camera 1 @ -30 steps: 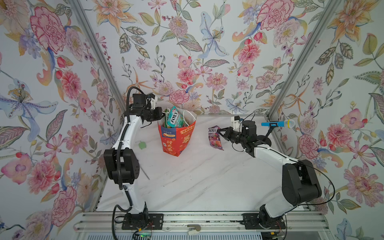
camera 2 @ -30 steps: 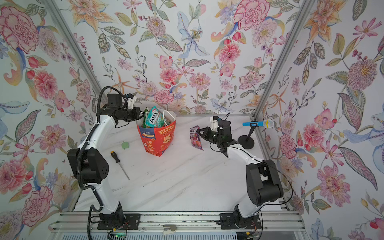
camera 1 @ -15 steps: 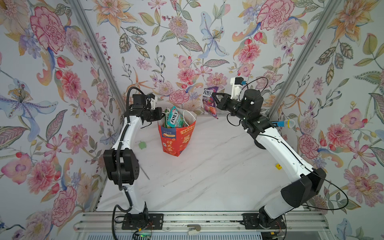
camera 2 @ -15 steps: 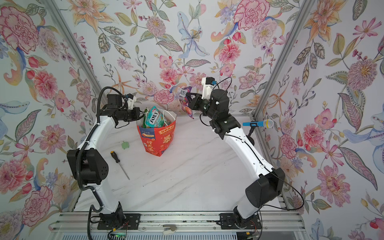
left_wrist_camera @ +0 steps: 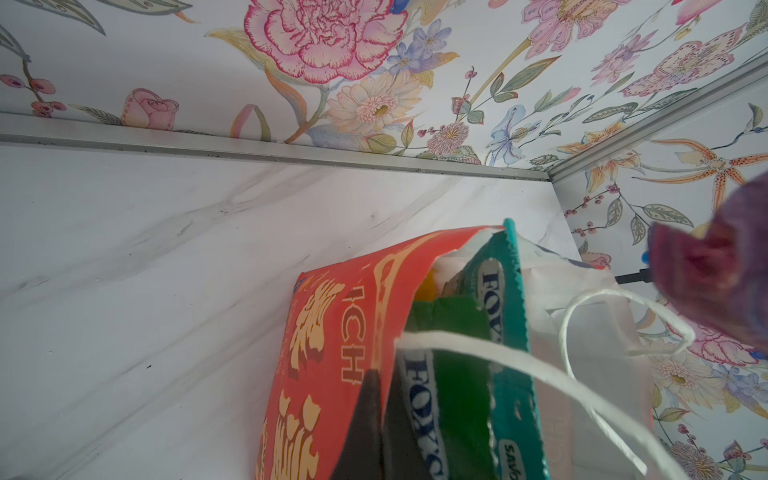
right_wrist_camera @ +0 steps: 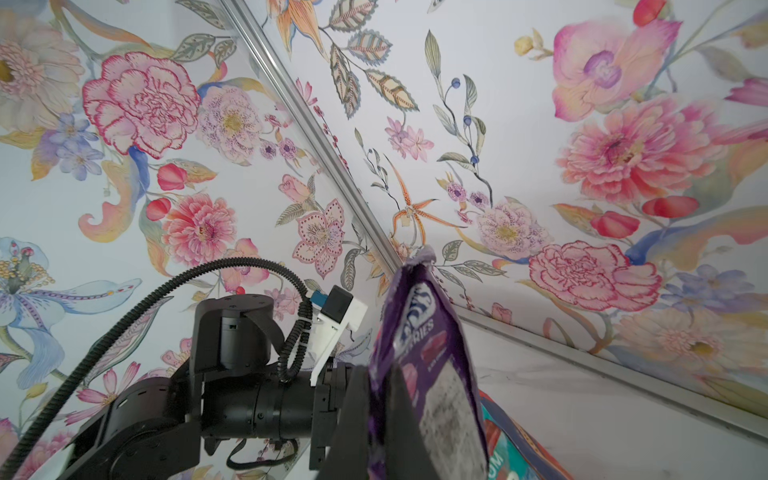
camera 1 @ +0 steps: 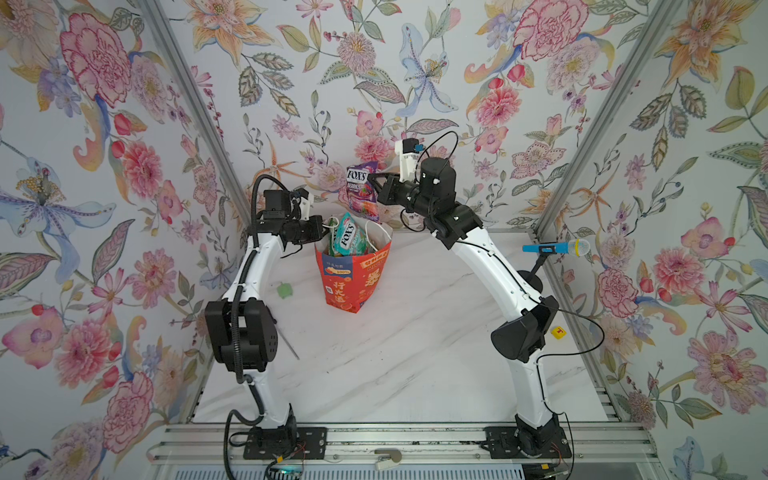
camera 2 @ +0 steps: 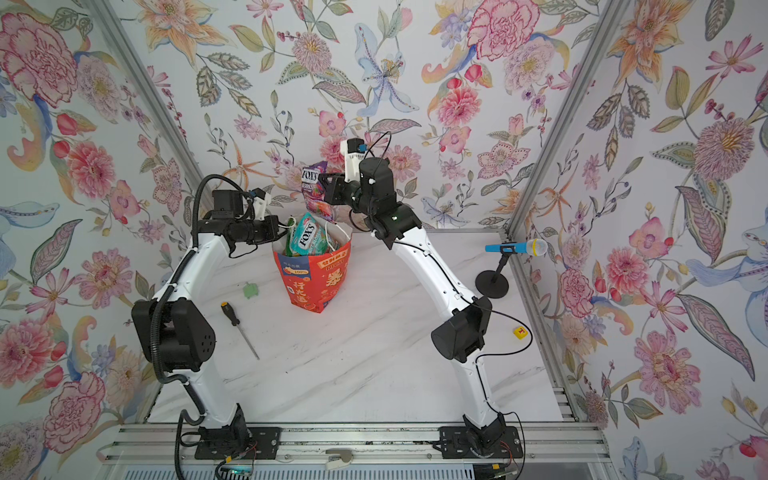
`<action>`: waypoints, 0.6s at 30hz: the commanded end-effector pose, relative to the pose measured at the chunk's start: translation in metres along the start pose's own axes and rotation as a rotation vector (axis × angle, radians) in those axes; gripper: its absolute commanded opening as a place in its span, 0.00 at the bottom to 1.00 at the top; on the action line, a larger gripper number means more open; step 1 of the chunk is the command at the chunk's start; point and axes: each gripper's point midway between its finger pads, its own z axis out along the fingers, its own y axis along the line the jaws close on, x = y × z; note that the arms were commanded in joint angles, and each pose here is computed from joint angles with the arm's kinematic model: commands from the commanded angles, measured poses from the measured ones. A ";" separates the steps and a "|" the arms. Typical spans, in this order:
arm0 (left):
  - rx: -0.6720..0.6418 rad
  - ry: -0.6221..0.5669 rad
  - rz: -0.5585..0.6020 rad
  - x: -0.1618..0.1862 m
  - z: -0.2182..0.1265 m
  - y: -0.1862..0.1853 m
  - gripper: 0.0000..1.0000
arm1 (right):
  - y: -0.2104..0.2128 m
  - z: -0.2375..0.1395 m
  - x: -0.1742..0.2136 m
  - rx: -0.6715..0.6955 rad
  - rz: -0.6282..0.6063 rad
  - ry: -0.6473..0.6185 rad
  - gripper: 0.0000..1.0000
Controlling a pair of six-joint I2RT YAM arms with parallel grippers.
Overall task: Place the snacks into the paper bag
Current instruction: 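Lift the purple FOX'S bag with the right gripper over the red bag, then lower the purple FOX'S bag into the red bag with the right gripper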
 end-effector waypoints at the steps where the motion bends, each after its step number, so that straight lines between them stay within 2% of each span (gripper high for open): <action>1: 0.041 -0.074 0.027 -0.018 -0.022 -0.016 0.00 | 0.013 0.006 -0.003 -0.030 0.010 -0.030 0.00; 6: 0.043 -0.075 0.023 -0.018 -0.021 -0.015 0.00 | 0.017 0.019 0.007 -0.039 0.035 -0.046 0.00; 11: 0.044 -0.078 0.024 -0.019 -0.022 -0.016 0.00 | 0.015 0.029 0.024 0.029 0.014 -0.042 0.00; 18: 0.045 -0.074 0.026 -0.017 -0.022 -0.016 0.00 | 0.011 0.035 0.050 0.208 -0.131 -0.035 0.00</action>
